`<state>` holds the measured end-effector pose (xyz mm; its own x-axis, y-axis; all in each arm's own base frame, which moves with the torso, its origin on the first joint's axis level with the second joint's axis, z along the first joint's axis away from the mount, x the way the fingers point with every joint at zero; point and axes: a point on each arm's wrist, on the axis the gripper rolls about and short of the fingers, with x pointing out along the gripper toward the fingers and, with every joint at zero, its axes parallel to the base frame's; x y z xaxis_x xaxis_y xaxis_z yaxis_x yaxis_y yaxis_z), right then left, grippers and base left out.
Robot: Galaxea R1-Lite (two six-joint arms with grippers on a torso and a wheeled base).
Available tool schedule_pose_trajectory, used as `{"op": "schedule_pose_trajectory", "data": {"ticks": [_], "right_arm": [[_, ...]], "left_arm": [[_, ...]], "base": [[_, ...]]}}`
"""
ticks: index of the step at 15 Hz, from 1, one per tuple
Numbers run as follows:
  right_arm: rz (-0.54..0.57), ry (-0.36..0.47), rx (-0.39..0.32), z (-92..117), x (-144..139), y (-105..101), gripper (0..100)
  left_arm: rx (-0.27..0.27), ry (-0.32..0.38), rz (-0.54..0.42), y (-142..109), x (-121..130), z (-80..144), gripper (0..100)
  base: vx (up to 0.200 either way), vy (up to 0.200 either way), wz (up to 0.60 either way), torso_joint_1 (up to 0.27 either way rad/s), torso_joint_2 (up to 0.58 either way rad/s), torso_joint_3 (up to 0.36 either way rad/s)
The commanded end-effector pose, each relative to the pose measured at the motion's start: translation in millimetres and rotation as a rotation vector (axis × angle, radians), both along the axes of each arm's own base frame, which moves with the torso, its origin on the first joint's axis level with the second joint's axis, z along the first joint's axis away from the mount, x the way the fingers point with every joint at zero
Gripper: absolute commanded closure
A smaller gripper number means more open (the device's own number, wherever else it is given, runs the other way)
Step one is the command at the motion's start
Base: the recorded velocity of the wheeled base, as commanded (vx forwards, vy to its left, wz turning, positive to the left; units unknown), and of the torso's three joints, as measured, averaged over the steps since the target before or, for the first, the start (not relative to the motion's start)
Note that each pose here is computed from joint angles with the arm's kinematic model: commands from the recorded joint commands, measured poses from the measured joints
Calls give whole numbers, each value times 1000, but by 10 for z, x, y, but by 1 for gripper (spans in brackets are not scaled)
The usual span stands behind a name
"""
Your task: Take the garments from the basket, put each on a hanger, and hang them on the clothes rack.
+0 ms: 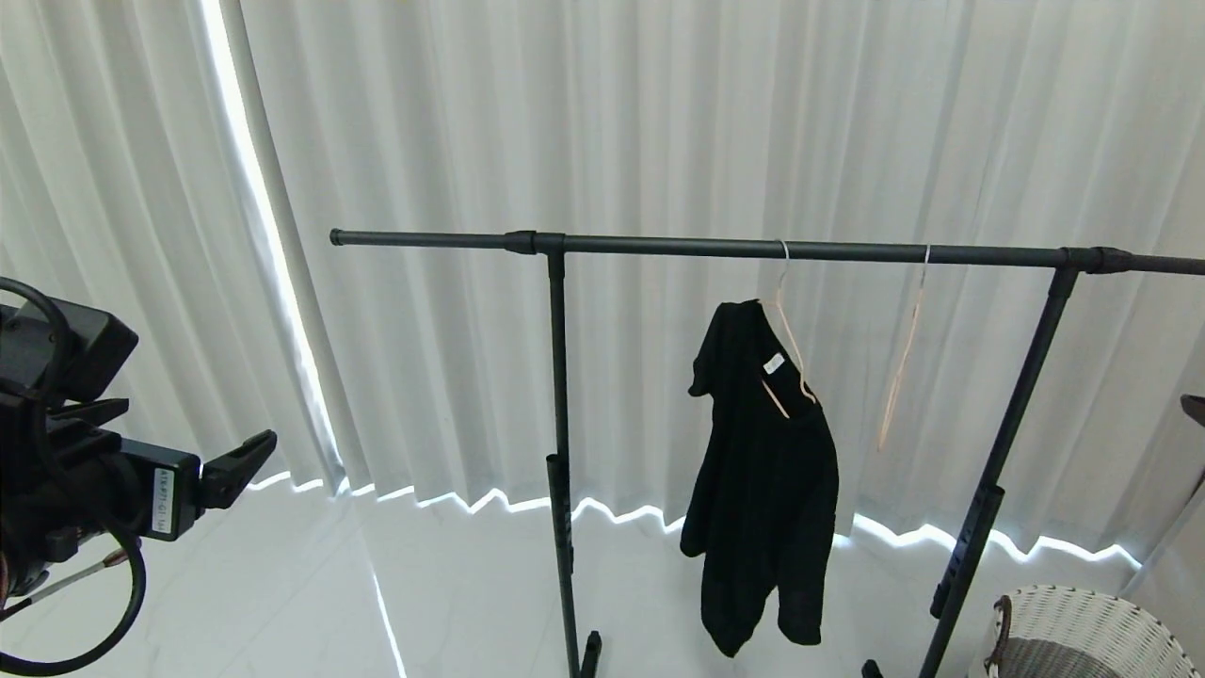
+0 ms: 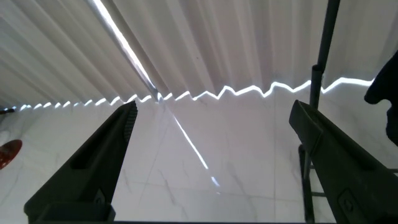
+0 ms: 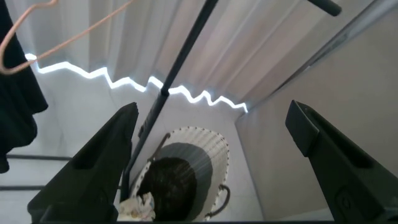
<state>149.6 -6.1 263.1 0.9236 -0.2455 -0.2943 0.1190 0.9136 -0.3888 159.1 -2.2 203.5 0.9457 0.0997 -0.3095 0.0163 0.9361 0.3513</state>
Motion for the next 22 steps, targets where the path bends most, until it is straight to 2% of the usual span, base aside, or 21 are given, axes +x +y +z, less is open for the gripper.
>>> {"op": "schedule_pose_trajectory", "data": {"ticks": [1, 7, 10, 16, 22], "right_arm": [[0, 10, -1, -34, 16, 0, 0], [1, -38, -20, -61, 34, -1, 0], [12, -29, -58, -57, 39, -1, 0], [11, -30, -60, -49, 47, -4, 0], [8, -20, -59, -70, 66, -6, 0]], "left_arm": [[0, 3, 0, 0, 4, -6, 0], [-3, 14, -1, 0, -16, -43, 0], [-2, 8, -1, 0, -20, -32, 0], [-1, -1, -3, 5, -182, -91, 0], [0, 0, -2, 5, -179, -93, 0]], "base": [[-200, 0, 0, 2, -2, 2], [-33, 0, 0, -1, 0, 0], [0, 0, 0, -22, 58, 30], [0, 0, 0, -190, 444, 250], [0, 0, 0, -199, 487, 283]]}}
